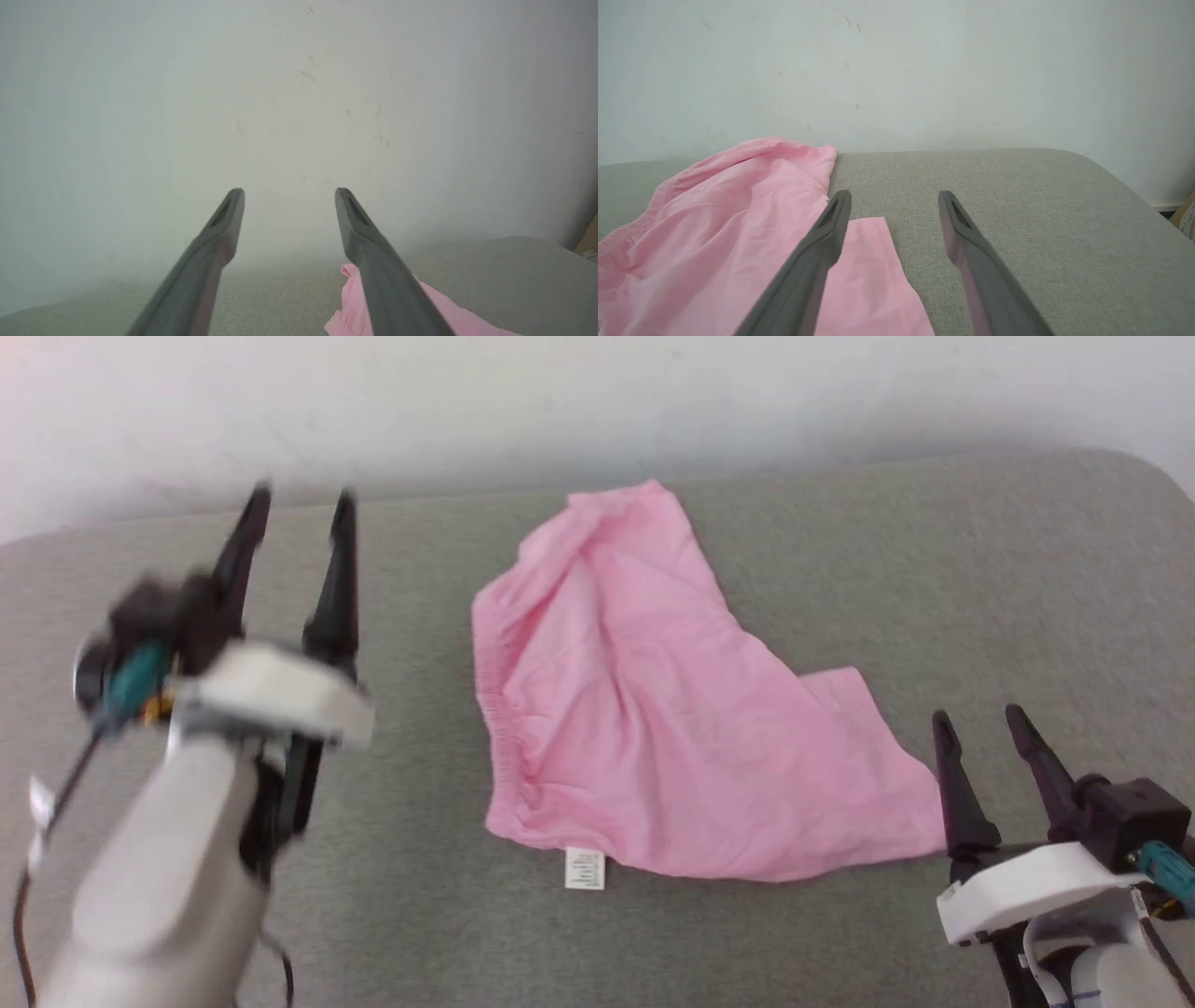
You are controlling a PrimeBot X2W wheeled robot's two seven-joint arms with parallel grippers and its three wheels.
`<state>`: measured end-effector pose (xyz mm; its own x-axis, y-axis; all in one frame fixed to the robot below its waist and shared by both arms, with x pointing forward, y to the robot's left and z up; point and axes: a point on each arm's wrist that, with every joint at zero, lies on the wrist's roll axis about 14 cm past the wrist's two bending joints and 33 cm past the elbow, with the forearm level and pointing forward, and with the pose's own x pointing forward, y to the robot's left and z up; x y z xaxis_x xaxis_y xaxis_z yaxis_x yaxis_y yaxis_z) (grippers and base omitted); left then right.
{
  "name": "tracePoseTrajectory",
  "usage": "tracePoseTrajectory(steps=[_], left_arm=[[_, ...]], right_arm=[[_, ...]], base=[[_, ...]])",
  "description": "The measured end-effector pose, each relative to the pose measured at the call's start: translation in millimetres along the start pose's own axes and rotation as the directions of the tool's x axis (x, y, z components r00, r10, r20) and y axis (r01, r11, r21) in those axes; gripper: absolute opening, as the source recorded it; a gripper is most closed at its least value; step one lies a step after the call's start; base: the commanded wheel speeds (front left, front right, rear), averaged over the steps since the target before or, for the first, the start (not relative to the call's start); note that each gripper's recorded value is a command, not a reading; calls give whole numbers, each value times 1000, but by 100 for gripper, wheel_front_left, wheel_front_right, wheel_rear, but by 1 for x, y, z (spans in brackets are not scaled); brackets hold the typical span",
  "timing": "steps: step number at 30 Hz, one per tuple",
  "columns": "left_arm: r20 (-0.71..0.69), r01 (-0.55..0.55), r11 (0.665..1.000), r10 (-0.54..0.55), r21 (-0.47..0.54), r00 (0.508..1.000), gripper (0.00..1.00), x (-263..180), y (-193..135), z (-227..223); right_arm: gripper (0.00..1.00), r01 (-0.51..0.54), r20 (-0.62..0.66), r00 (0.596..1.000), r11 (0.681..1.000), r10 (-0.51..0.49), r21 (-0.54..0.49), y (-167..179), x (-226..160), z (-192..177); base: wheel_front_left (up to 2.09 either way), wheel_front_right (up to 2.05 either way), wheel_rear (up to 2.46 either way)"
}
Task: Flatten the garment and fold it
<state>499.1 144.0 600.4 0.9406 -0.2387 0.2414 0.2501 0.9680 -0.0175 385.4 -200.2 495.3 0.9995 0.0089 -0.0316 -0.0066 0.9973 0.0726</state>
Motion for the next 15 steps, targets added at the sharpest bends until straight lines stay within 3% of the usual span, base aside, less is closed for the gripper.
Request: tracePoseTrajectory(steps=[4, 10, 15], left_arm=[[-6, -97, 995, 96, -26, 995, 100, -56, 14, -2], [-126, -188, 979, 177, -79, 976, 100, -128, 11, -36], [-279, -136, 983, 98, -121, 955, 100, -167, -16, -75]], right_arm=[[100, -33, 12, 999, 999, 33, 5, 11, -1, 4], [100, -69, 17, 997, 998, 69, 11, 23, -7, 6], [100, -86, 19, 996, 996, 85, 25, 29, -10, 6]], base=[[0, 0, 0], [0, 0, 0], [0, 0, 0]])
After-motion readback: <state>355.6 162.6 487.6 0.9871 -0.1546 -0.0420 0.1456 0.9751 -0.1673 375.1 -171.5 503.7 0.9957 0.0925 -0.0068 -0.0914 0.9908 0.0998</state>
